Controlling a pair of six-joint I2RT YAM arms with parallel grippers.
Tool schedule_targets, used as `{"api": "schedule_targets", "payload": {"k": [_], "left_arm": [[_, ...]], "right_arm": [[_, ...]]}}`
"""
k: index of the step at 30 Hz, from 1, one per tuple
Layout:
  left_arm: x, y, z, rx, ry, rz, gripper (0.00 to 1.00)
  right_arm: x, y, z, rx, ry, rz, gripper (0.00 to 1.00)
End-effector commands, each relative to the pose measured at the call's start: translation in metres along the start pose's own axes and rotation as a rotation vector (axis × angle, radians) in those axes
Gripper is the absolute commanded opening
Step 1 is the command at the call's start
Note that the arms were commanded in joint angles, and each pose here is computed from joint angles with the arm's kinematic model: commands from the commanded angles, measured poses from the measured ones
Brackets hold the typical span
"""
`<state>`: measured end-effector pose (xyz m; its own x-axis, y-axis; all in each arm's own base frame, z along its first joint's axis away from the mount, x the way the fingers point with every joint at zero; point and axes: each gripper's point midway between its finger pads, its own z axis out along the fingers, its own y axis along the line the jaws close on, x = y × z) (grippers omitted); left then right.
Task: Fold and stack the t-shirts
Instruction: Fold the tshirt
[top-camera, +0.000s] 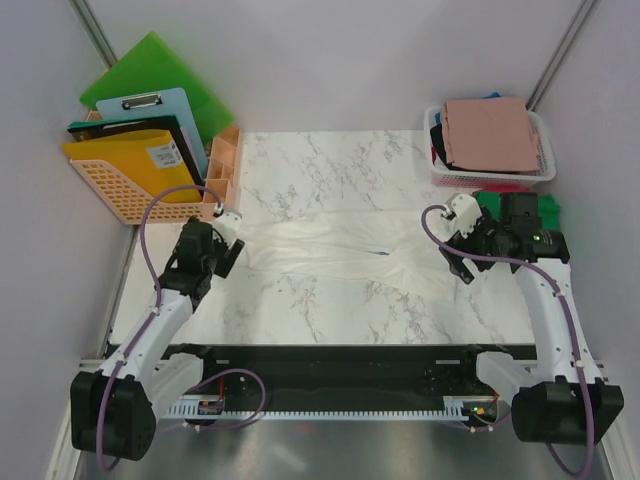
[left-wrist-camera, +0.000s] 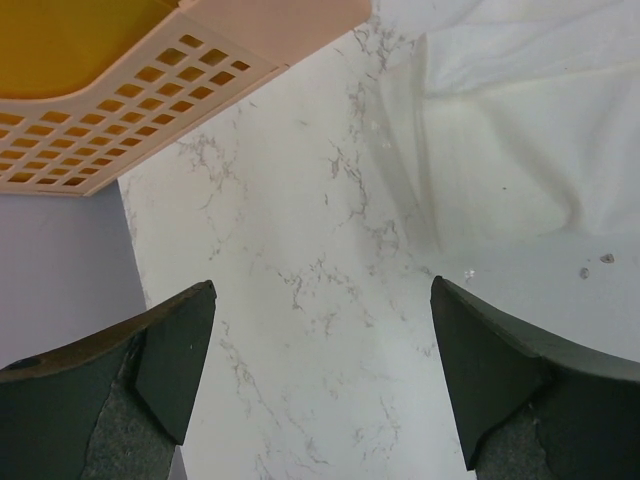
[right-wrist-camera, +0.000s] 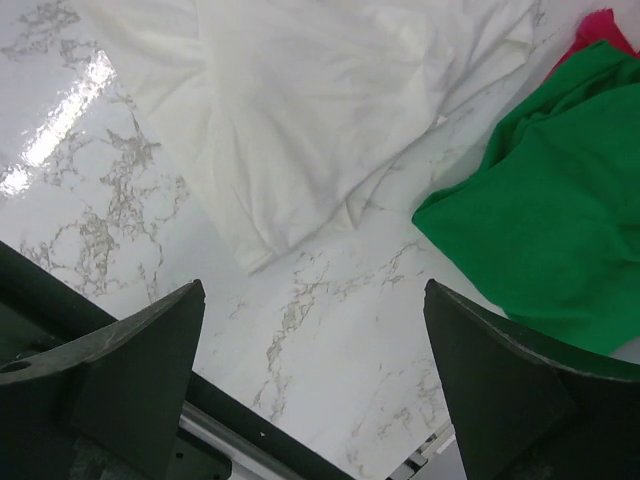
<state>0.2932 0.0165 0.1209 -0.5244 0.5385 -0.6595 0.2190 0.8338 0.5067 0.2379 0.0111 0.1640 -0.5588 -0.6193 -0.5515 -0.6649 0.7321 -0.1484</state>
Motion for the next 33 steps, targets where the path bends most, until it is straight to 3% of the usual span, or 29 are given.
{"api": "schedule_targets", "payload": {"k": [1, 5, 8, 13, 18, 21, 28, 33], "left_arm": [[-0.019, -0.001, 0.001, 0.027, -0.044, -0.066, 0.95], [-0.037, 0.015, -0.003, -0.038, -0.110, -0.099, 1.00], [-0.039, 0.024, -0.006, -0.073, -0.117, -0.082, 1.00], [-0.033, 0.023, -0.010, -0.073, -0.119, -0.043, 1.00], [-0.021, 0.020, -0.006, -0.078, -0.082, -0.031, 1.00], [-0.016, 0.019, -0.003, -0.084, -0.067, -0.028, 1.00], [-0.016, 0.014, -0.001, -0.069, -0.085, -0.009, 1.00], [-0.018, 0.020, -0.001, -0.090, -0.086, 0.005, 1.00]], "right_arm": [[-0.018, 0.011, 0.000, -0.070, -0.068, 0.051, 0.98], [-0.035, -0.027, 0.021, 0.101, -0.137, 0.173, 0.98], [-0.037, -0.036, 0.050, 0.126, -0.114, 0.200, 0.98], [-0.054, -0.015, 0.104, -0.021, -0.019, 0.194, 0.98], [-0.086, 0.015, 0.135, -0.049, -0.023, 0.135, 0.98], [-0.083, 0.029, 0.150, -0.083, 0.008, 0.149, 0.98], [-0.030, 0.036, 0.199, -0.093, 0.199, 0.191, 0.98], [-0.006, 0.035, 0.205, -0.074, 0.272, 0.155, 0.98]]}}
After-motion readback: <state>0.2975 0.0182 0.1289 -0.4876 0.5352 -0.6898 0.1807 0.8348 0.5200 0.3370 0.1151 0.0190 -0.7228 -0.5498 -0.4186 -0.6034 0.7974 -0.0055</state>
